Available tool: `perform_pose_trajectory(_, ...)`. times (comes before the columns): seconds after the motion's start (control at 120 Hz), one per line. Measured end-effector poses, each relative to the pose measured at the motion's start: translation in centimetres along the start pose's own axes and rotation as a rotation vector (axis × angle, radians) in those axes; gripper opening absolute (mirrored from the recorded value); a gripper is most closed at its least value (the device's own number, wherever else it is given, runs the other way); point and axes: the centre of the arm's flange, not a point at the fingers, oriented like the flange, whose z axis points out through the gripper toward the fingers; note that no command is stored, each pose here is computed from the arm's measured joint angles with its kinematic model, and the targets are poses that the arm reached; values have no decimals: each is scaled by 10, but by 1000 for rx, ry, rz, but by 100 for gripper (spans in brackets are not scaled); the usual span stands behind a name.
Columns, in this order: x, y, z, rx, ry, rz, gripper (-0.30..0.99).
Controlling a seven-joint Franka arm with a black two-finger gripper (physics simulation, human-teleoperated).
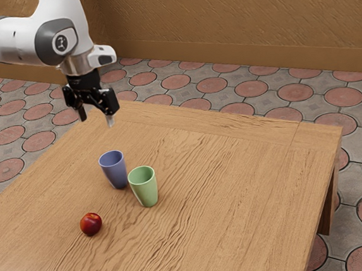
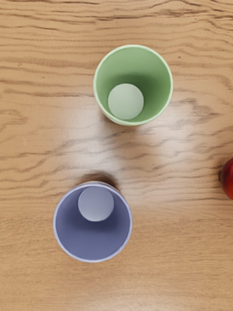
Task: Place the left cup onto the right cup
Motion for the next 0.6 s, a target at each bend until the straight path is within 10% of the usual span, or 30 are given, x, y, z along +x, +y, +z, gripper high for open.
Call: perform_pose_trajectory(0.6, 18, -4, 66, -45, 14, -36, 65)
